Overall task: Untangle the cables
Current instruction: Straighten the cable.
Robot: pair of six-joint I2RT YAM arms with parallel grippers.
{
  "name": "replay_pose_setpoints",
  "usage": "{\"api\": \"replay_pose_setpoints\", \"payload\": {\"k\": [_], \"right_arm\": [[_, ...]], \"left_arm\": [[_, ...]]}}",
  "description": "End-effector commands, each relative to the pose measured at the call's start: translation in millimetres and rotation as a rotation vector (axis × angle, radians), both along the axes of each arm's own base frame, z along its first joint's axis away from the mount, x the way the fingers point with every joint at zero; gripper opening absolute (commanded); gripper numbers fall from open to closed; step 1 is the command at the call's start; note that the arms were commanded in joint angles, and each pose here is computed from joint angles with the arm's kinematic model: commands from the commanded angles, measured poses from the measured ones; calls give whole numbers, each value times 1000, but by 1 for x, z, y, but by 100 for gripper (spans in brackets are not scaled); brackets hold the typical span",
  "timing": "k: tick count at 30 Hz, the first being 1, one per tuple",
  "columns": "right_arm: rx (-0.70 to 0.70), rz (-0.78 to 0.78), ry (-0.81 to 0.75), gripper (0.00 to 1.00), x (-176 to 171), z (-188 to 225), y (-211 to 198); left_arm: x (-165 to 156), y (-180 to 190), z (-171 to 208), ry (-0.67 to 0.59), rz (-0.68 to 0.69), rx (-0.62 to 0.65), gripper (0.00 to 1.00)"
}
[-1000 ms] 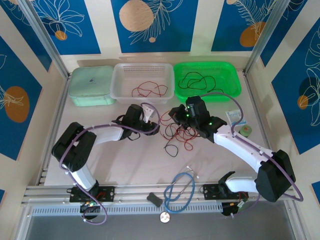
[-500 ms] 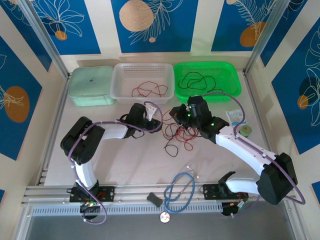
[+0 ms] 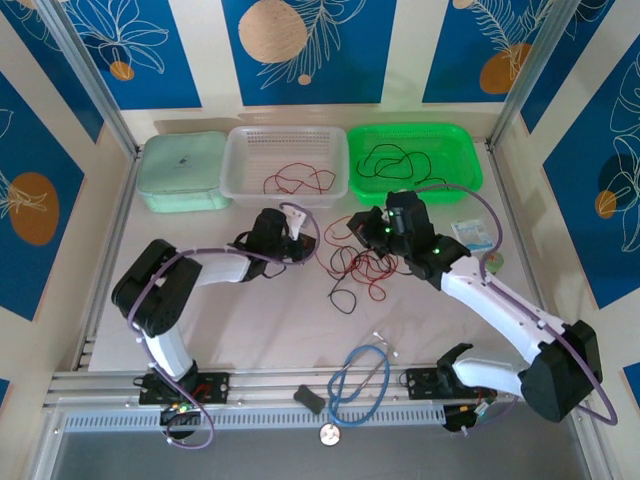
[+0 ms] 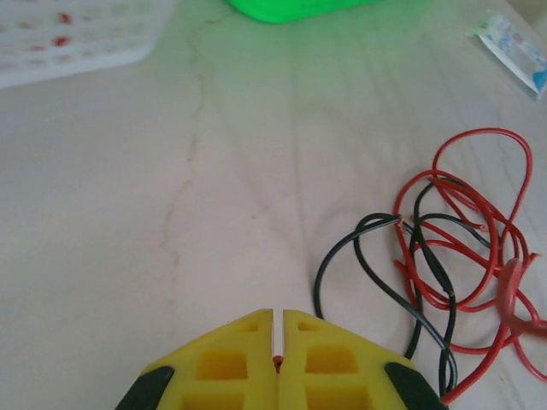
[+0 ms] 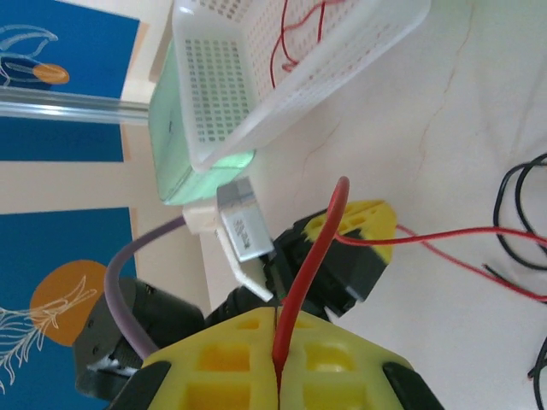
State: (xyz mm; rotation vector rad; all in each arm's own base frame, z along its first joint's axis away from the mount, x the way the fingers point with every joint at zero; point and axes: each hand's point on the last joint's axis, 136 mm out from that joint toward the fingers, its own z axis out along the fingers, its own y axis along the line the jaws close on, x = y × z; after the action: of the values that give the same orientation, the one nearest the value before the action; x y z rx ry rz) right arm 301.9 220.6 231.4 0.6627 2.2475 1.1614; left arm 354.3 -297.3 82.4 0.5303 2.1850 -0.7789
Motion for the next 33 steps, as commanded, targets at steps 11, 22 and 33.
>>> {"api": "replay_pose_setpoints", "payload": {"k": [11, 22, 33], "right_arm": [[-4, -180, -364, 0, 21, 168, -98], [22, -86, -483, 0, 68, 236, -79], [76, 104, -540, 0, 123, 279, -10]], "left_arm": [[-13, 67, -27, 31, 224, 191, 0], [-20, 73, -1, 3, 229, 167, 10], [-29, 122, 125, -230, 401, 162, 69]]}}
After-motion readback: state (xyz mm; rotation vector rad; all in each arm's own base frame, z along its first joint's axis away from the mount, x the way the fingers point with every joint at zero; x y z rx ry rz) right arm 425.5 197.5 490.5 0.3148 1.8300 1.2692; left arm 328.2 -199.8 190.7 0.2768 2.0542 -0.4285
